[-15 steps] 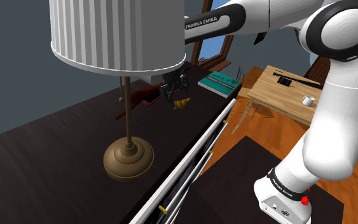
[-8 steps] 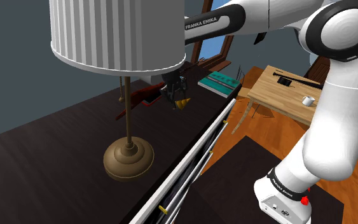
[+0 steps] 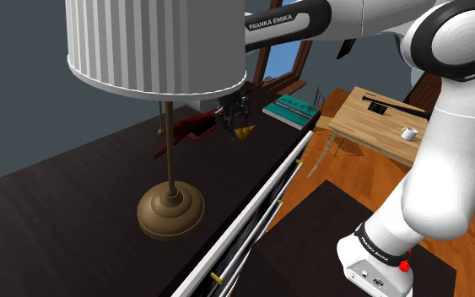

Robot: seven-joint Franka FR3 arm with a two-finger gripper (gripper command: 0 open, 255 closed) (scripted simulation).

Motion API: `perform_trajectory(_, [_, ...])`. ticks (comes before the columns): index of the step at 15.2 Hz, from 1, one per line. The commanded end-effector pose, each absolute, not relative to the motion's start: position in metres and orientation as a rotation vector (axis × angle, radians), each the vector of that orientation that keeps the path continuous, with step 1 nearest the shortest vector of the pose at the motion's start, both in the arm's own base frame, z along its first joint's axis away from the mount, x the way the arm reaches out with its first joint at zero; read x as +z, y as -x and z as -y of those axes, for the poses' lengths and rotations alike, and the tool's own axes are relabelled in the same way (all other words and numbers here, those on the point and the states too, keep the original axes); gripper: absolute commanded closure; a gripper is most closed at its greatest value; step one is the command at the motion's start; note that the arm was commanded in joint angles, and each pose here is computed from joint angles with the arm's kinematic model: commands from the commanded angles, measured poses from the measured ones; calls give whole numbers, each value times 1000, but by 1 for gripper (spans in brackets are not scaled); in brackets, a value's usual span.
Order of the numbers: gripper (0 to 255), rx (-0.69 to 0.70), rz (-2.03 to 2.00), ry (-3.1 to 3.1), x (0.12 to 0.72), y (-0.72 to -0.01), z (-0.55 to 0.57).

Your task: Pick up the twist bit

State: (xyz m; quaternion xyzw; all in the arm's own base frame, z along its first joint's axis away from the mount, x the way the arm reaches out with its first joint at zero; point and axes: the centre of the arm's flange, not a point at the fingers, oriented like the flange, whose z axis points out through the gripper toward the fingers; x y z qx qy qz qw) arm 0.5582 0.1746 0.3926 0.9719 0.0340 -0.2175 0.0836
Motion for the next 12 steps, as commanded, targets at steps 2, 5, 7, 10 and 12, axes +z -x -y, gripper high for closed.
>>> perform_trajectory(2, [255, -649, -102, -2901, 409, -559, -175])
perform_trajectory(5, [255, -649, -102, -2901, 425, -559, -175])
perform_trajectory(7, [255, -649, -102, -2901, 435, -559, -175])
perform_trajectory(10, [255, -649, -102, -2901, 451, -559, -175])
perform_trajectory(12, [255, -649, -102, -2901, 452, -559, -175])
